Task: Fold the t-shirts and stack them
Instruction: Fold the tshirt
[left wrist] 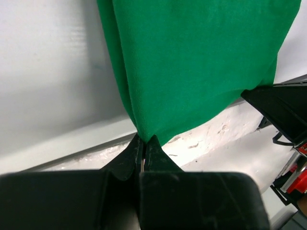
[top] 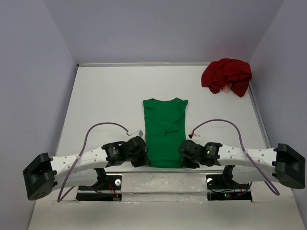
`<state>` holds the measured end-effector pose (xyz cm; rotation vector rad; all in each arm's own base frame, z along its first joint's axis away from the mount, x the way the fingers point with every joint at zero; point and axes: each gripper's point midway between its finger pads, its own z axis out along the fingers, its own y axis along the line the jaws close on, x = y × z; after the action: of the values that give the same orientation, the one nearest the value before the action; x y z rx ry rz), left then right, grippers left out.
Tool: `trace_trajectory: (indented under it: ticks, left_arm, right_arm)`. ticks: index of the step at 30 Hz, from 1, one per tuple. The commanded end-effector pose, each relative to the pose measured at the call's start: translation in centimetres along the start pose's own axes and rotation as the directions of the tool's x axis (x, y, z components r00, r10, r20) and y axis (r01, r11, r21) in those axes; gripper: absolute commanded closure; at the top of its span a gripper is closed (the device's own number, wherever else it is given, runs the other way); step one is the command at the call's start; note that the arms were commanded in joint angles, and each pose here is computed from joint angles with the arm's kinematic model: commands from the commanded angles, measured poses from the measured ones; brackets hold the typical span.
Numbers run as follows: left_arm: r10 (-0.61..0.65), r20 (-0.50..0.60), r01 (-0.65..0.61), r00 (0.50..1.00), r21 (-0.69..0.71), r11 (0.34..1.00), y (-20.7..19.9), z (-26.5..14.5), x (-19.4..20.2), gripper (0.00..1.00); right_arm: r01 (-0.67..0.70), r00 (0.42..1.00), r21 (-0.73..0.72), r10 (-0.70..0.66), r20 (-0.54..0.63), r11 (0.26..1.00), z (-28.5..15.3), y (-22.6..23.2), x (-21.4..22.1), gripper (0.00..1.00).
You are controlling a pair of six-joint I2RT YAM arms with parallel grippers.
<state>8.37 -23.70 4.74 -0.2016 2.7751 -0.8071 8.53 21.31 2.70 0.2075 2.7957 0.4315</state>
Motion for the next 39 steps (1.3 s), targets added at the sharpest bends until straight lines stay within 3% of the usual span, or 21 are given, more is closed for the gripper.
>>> trace_trajectory:
  ticks: [1,21,25,29,30,32,33,34,36,37,38,39]
  left_arm:
    - [-0.033,0.035,0.035,0.999,-0.069,0.997,1.7,-0.2,0.6,1.00]
    - [-0.033,0.008,0.033,0.999,-0.052,0.998,0.6,-0.8,3.3,1.00]
    - [-0.008,0.072,0.013,0.997,-0.067,0.998,-0.4,-1.9,2.2,1.00]
    - [0.088,0.178,-0.058,0.980,-0.163,0.985,-1.3,-4.0,-0.5,1.00]
    - [0.105,0.245,-0.065,0.964,-0.165,0.984,-3.1,-4.9,-2.2,1.00]
    - [0.181,0.323,-0.110,0.929,-0.226,0.968,-3.7,-6.1,-4.5,1.00]
    - [0.181,0.370,-0.116,0.911,-0.192,0.975,-6.3,-7.5,-6.1,1.00]
    - [0.215,0.384,-0.136,0.898,-0.223,0.965,-6.9,-7.5,-7.1,1.00]
    - [0.265,0.420,-0.168,0.868,-0.255,0.952,-8.6,-8.0,-11.0,1.00]
    - [0.271,0.431,-0.180,0.861,-0.241,0.954,-9.3,-8.5,-12.4,1.00]
    - [0.283,0.442,-0.182,0.851,-0.258,0.949,-9.5,-7.8,-15.2,1.00]
    - [0.268,0.451,-0.185,0.851,-0.221,0.958,-10.4,-7.7,-15.3,1.00]
  right_arm:
    - [-0.019,0.999,0.051,0.016,0.049,0.999,-0.7,-1.0,-0.1,1.00]
    - [-0.011,0.996,0.098,0.002,0.091,0.995,-2.3,-1.2,1.7,1.00]
    - [0.054,0.986,0.127,-0.073,0.149,0.990,-3.2,-0.6,0.8,1.00]
    - [0.114,0.949,0.225,-0.173,0.264,0.968,-5.5,0.7,-2.4,1.00]
    - [0.161,0.932,0.273,-0.238,0.274,0.948,-6.3,0.4,-3.4,1.00]
    - [0.145,0.912,0.285,-0.240,0.334,0.948,-7.6,2.4,-6.8,1.00]
    - [0.137,0.906,0.284,-0.235,0.351,0.949,-7.9,3.1,-8.2,1.00]
    - [0.196,0.890,0.312,-0.302,0.341,0.930,-8.1,3.2,-9.7,1.00]
    - [0.156,0.881,0.316,-0.277,0.384,0.936,-8.5,4.0,-15.9,1.00]
    - [0.149,0.877,0.294,-0.264,0.402,0.944,-8.4,4.6,-16.2,1.00]
    - [0.203,0.849,0.326,-0.332,0.410,0.923,-8.7,4.6,-19.6,1.00]
    - [0.157,0.864,0.302,-0.279,0.419,0.940,-8.4,4.7,-21.1,1.00]
